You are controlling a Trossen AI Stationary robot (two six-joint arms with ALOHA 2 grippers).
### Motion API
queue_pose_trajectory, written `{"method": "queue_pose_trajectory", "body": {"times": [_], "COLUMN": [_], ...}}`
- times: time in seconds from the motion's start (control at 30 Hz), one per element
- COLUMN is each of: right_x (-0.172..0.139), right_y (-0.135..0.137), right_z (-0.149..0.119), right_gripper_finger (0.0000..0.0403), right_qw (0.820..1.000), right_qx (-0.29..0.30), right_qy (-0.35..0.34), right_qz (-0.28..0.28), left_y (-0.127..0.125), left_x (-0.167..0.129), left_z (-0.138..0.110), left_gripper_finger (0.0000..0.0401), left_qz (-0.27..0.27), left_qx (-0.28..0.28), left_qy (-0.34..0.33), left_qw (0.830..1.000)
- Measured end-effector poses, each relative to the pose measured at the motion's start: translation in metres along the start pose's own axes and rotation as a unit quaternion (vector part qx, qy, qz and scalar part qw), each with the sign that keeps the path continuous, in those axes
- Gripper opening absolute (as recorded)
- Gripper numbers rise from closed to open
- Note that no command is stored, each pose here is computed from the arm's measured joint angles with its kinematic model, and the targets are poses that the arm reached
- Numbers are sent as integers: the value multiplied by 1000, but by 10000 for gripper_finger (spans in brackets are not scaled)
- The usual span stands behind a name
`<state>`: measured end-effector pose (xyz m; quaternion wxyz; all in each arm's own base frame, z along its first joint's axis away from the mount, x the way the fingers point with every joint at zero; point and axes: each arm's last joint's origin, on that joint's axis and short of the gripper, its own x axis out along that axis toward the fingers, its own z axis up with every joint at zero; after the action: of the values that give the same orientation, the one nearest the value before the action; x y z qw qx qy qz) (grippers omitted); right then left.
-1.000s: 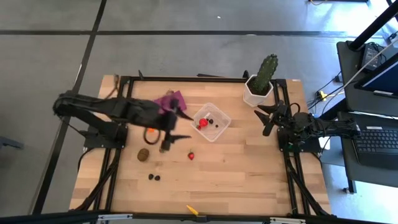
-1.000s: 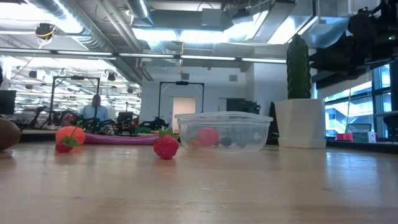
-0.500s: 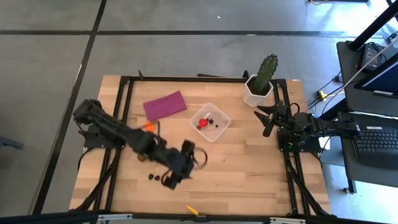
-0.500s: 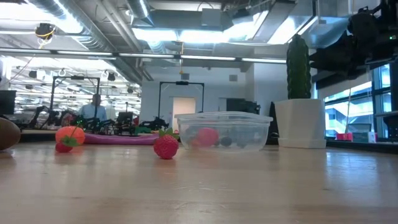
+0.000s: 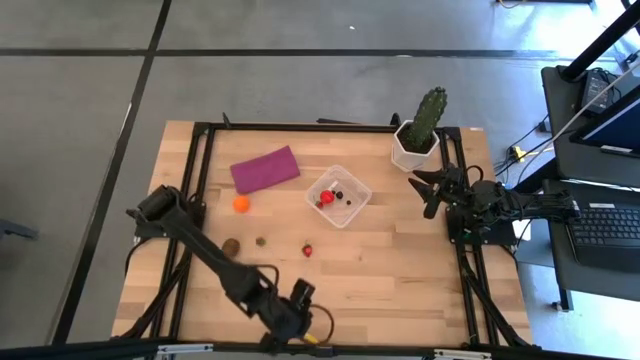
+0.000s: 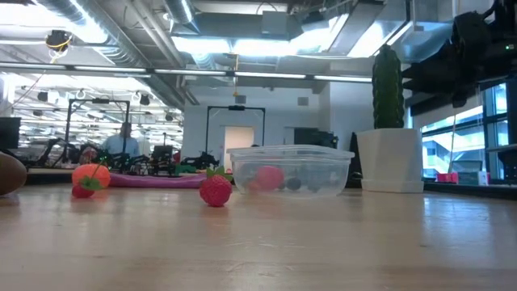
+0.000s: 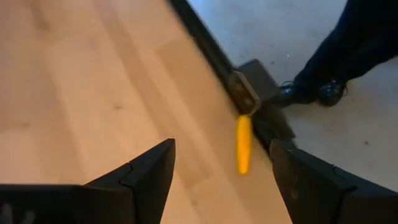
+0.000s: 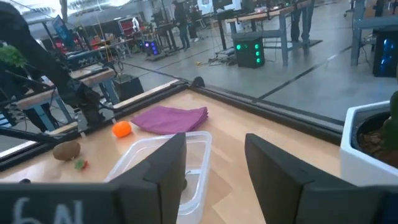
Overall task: Pick and placing Produce into tupperware
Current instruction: Put the yellow corn into the transparent container
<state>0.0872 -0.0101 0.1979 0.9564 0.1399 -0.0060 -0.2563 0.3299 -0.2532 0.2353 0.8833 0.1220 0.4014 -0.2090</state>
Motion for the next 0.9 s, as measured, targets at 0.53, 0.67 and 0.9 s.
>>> {"method": "queue_pose_trajectory", "body": {"times": [0.53,0.67,0.9], "right_x": [0,0,0], "right_y": [0,0,0], "right_z": [0,0,0], "right_gripper_finger": [168,168,168], "right_qw": [1000,1000,1000], "right_qx": [24,24,23], "right_qy": [0,0,0], "right_qz": [0,1,1], "left_y": [-21,-18,-14], "left_x": [56,59,63], "left_z": [-23,-24,-28], "left_gripper_finger": [253,253,253], "left_qz": [8,12,9], "left_qx": [-56,-56,-57], "left_qy": [35,39,57], "left_qw": [998,998,997]}}
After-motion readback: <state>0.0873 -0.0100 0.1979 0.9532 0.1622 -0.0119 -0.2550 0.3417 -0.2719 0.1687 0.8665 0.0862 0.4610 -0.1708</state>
